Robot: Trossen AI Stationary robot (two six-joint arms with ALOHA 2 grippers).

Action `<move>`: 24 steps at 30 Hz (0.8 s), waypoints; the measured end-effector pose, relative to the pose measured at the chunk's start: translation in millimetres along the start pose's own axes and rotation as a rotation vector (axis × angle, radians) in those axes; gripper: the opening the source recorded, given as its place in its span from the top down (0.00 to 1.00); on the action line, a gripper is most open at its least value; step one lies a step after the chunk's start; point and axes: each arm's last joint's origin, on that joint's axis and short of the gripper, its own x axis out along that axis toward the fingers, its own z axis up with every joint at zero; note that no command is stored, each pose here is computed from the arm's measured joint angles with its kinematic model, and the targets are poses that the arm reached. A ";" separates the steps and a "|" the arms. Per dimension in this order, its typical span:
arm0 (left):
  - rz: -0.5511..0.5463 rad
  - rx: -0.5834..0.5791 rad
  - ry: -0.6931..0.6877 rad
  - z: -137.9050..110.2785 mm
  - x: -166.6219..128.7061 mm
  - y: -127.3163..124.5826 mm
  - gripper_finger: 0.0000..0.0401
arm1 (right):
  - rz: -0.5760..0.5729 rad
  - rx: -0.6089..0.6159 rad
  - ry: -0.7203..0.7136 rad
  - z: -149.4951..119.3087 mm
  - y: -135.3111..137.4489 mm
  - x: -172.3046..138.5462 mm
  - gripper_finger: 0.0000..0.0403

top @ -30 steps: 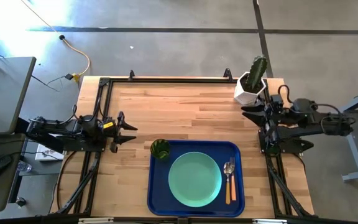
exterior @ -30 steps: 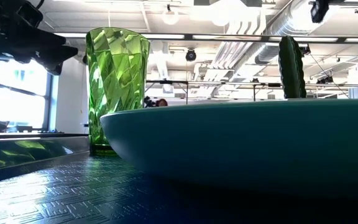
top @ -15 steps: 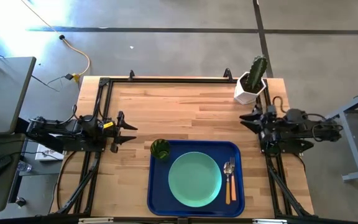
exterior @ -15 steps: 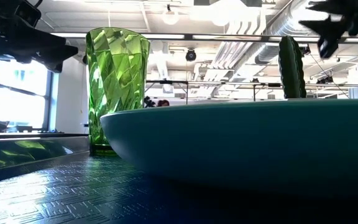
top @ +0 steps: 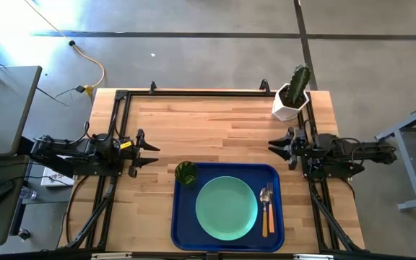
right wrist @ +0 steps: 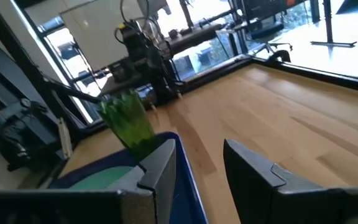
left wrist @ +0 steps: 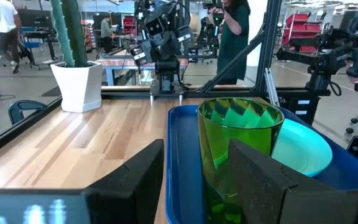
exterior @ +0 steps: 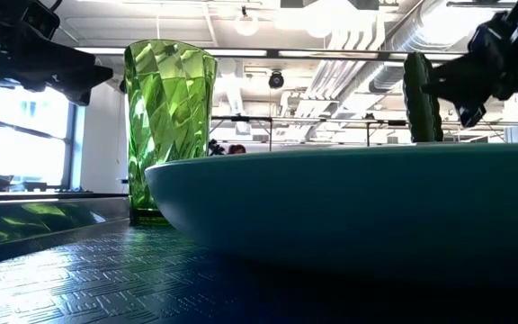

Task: Pick and place plate/cup/fork/spoon on tray
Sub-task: Return to Home Position

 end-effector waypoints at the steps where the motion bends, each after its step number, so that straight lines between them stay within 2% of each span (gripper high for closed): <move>1: 0.000 0.000 0.000 0.0 0.0 0.0 0.58 | -0.009 -0.002 0.006 -2.0 -0.9 0.5 0.69; 14: 0.000 0.000 0.000 0.1 0.0 0.0 0.58 | -0.052 -0.042 0.016 -6.9 -3.8 1.5 0.69; 24: 0.000 0.000 0.000 0.1 0.0 0.0 0.58 | -0.016 -0.034 0.035 -7.7 -2.8 1.7 0.69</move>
